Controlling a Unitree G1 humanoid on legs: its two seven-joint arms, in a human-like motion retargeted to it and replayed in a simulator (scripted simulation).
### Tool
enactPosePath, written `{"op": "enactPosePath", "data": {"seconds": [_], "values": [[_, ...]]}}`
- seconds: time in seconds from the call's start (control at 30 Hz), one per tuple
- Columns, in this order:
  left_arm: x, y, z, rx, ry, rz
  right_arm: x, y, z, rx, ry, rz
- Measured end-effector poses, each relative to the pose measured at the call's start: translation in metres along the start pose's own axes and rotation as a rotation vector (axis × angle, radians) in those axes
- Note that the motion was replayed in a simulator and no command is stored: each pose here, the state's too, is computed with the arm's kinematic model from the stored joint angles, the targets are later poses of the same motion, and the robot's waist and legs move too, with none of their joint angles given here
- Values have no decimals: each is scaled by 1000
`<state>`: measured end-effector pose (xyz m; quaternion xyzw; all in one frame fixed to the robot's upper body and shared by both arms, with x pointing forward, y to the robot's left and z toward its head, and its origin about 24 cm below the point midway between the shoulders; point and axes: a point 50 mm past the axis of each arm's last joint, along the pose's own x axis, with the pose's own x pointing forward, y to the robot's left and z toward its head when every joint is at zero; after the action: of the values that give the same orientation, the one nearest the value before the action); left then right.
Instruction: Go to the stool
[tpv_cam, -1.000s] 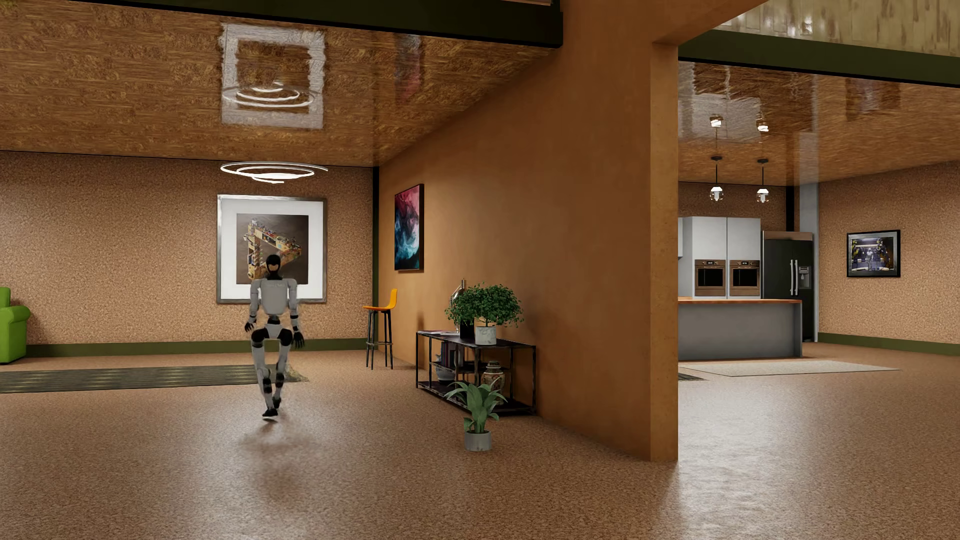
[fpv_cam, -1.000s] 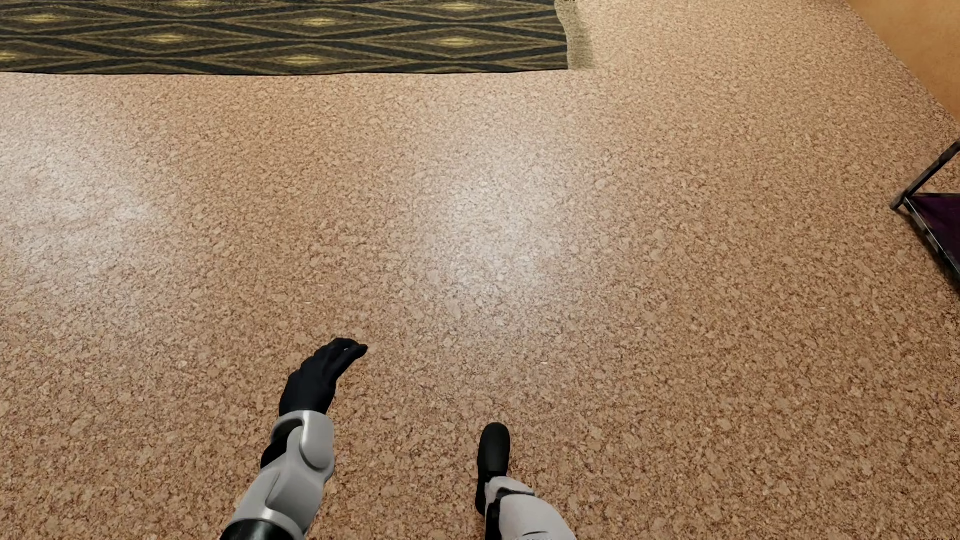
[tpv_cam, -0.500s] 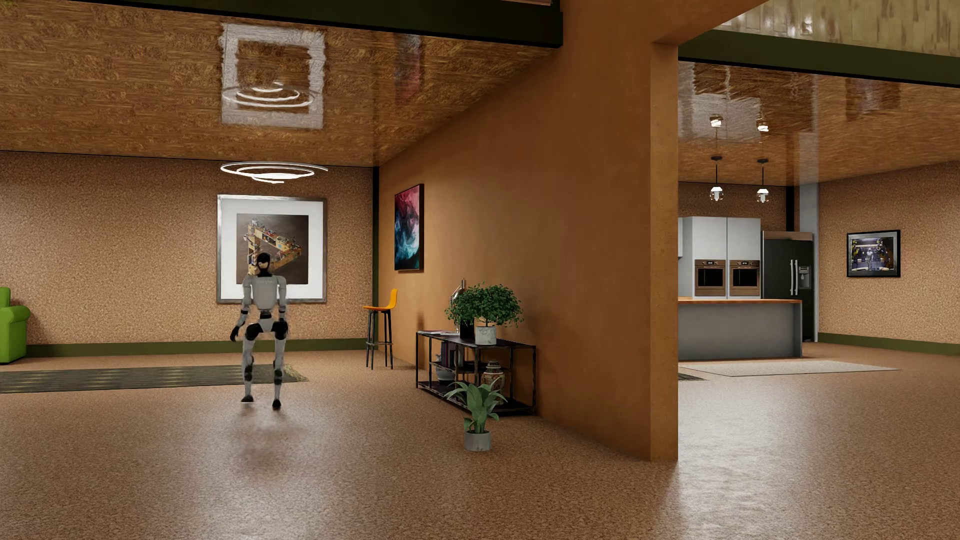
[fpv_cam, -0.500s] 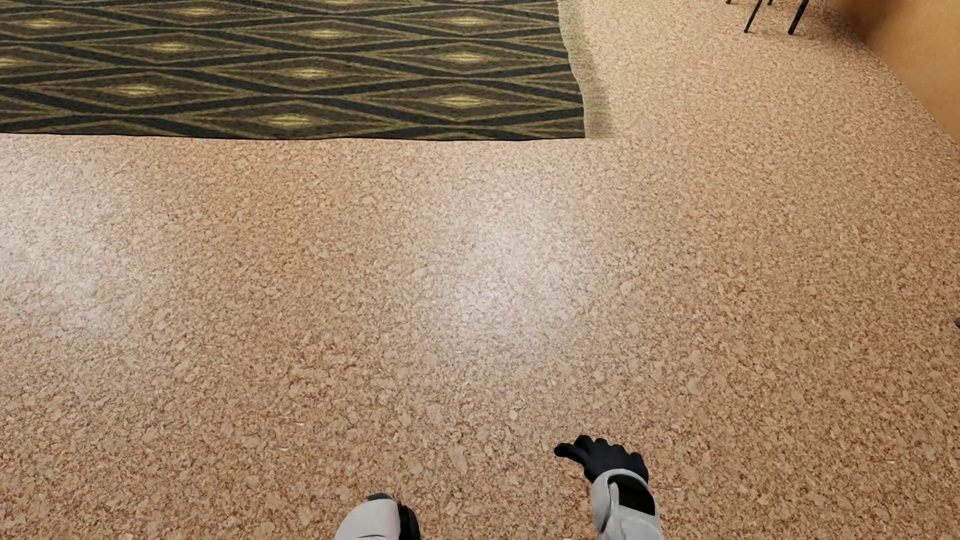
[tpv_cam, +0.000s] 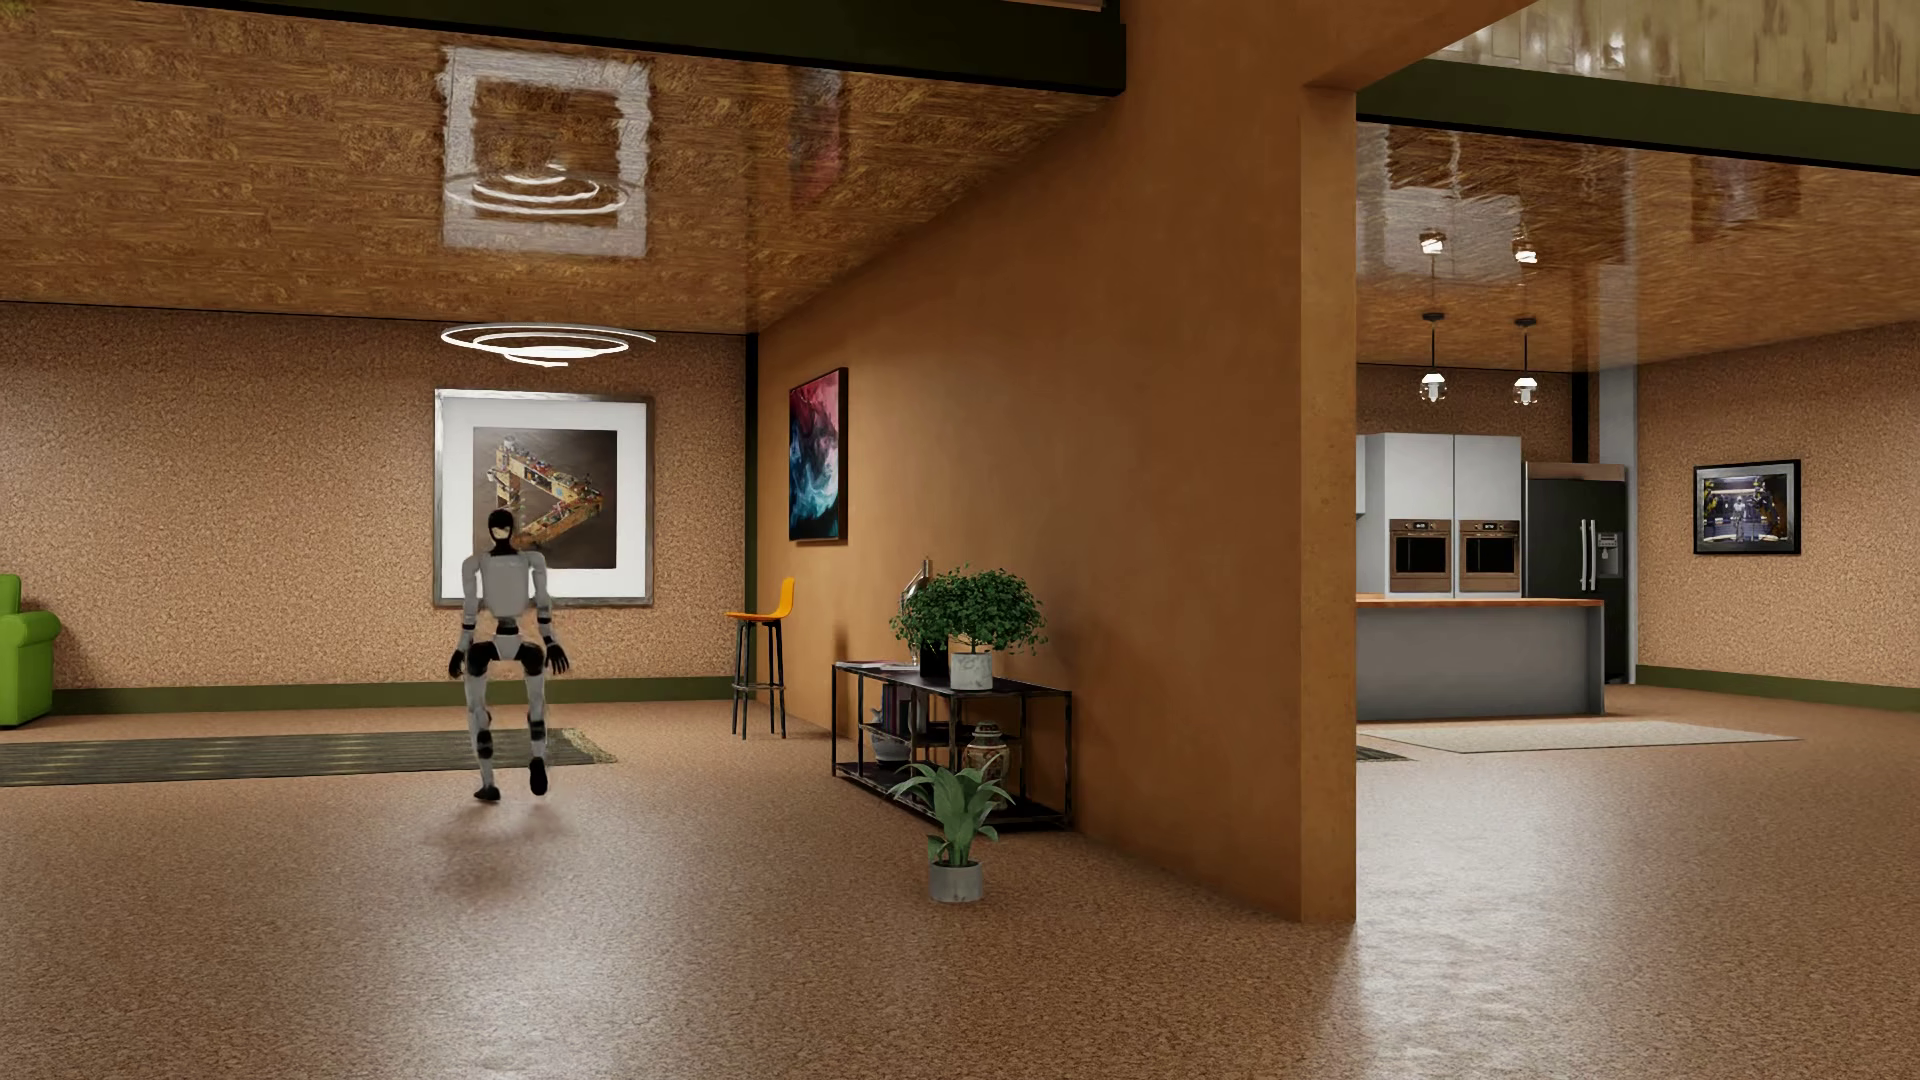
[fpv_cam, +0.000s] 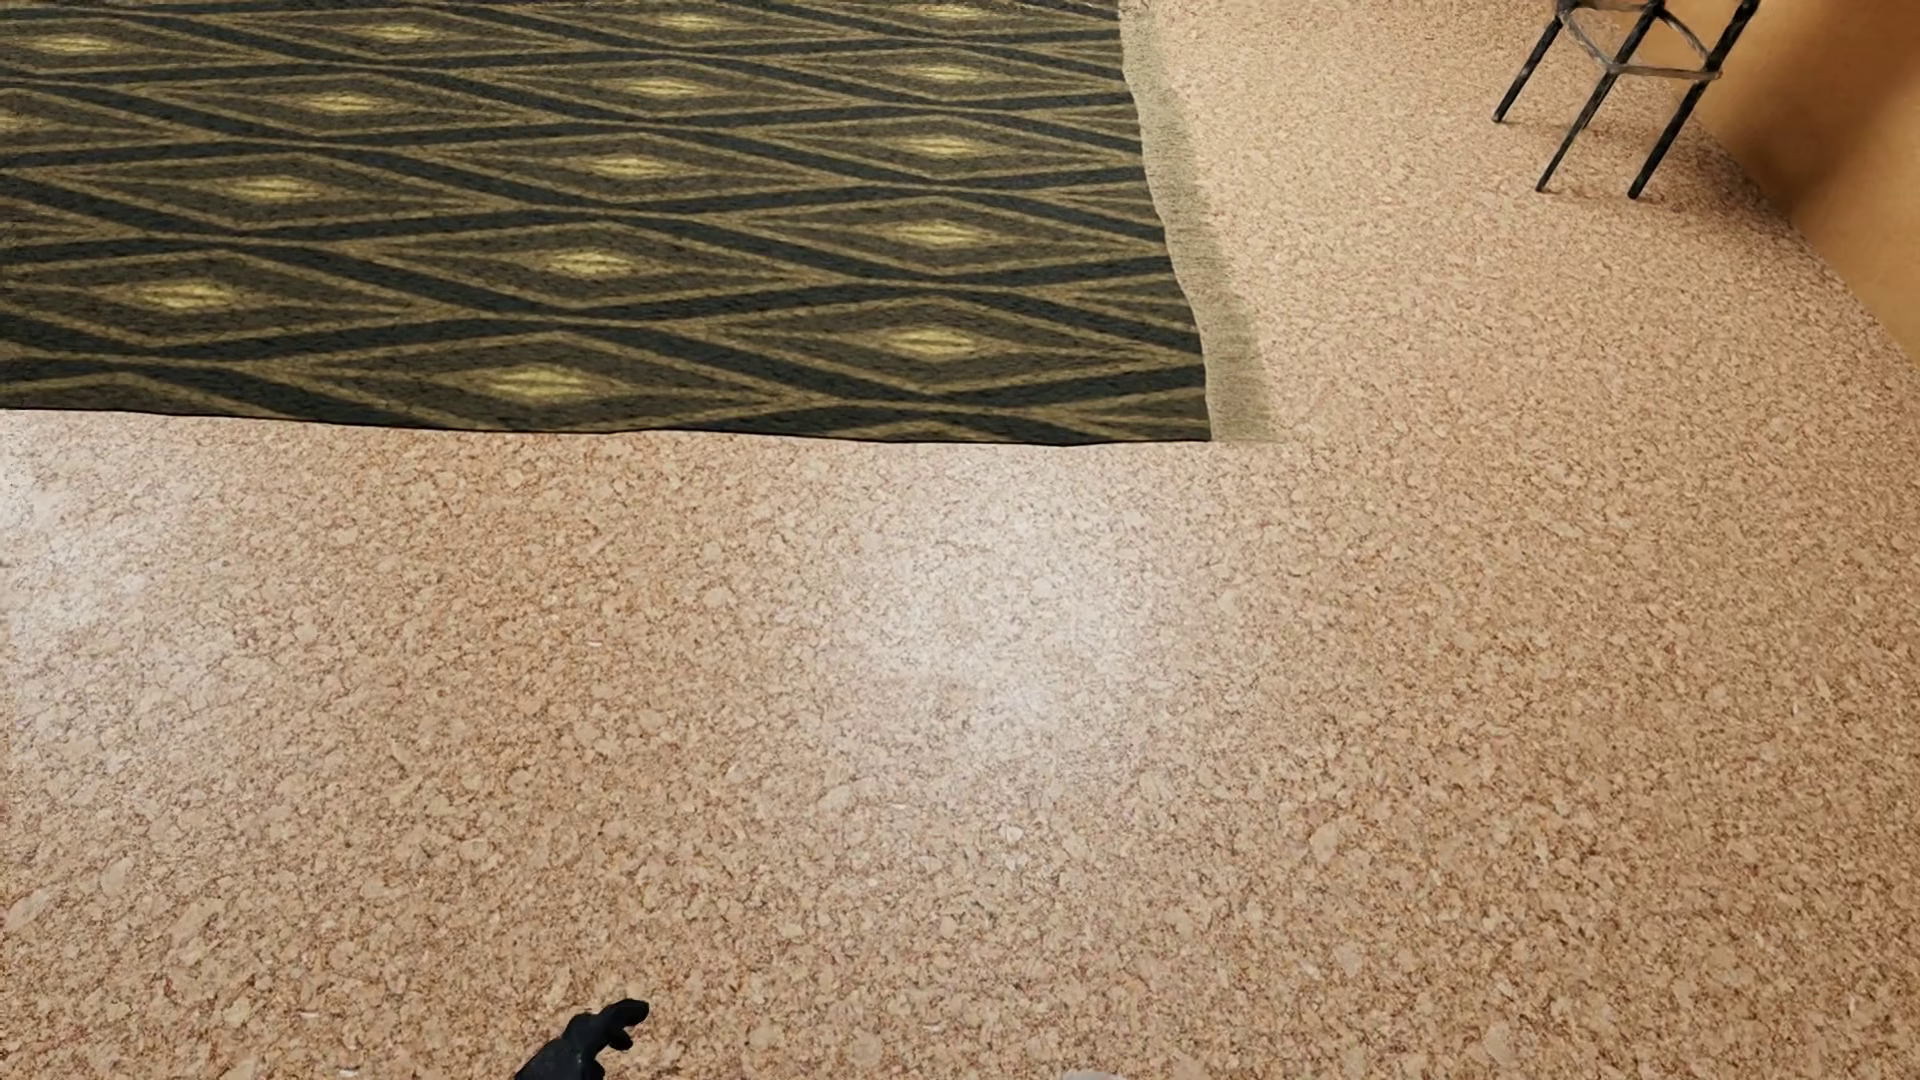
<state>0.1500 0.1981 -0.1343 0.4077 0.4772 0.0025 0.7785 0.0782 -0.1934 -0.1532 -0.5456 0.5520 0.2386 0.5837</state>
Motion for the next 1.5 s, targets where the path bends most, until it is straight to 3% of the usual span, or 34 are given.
{"op": "enactPosePath", "data": {"seconds": [0.07,0.17,0.3,0.4,0.47,0.53,0.63,0.7,0.77,0.83,0.93,1.0,1.13,1.2,1.23,1.3,1.37,1.43,1.5], "values": [[7,38,56,15,-197,121,-4,15,-5,71,7,36],[-7,87,127,39,-482,311,-5,16,-15,104,21,24],[-29,115,153,-7,-642,457,-1,-11,-25,87,2,-19],[-18,83,124,83,-540,359,-1,-25,-28,174,33,-105],[-1,43,79,193,-343,153,-2,-22,-20,283,52,-140],[5,5,14,236,-49,-110,-1,-29,-1,291,29,-193],[-14,-31,-68,178,220,-354,-7,-67,41,189,-82,-419],[-36,-47,-105,141,254,-393,-19,-99,69,200,-218,-552],[-59,-62,-132,60,308,-391,-36,-134,89,110,-342,-719],[-78,-77,-145,2,359,-415,-51,-162,97,62,-420,-790],[-86,-91,-141,28,342,-510,-52,-179,89,82,-453,-657],[-81,-88,-132,57,304,-523,-40,-167,74,74,-404,-579],[-68,-67,-117,-85,287,-274,1,-98,36,-135,-122,-267],[-51,-57,-103,-149,284,-223,9,-61,11,-191,-23,-100],[-39,-48,-92,-109,261,-236,10,-45,1,-194,-13,-52],[-12,-20,-63,100,185,-247,6,-14,-18,-107,-25,-4],[9,12,-9,317,9,-176,-2,15,-34,96,21,28],[14,52,45,285,-179,0,-8,35,-44,240,66,57],[7,86,86,91,-352,152,-12,47,-43,258,72,90]]}}
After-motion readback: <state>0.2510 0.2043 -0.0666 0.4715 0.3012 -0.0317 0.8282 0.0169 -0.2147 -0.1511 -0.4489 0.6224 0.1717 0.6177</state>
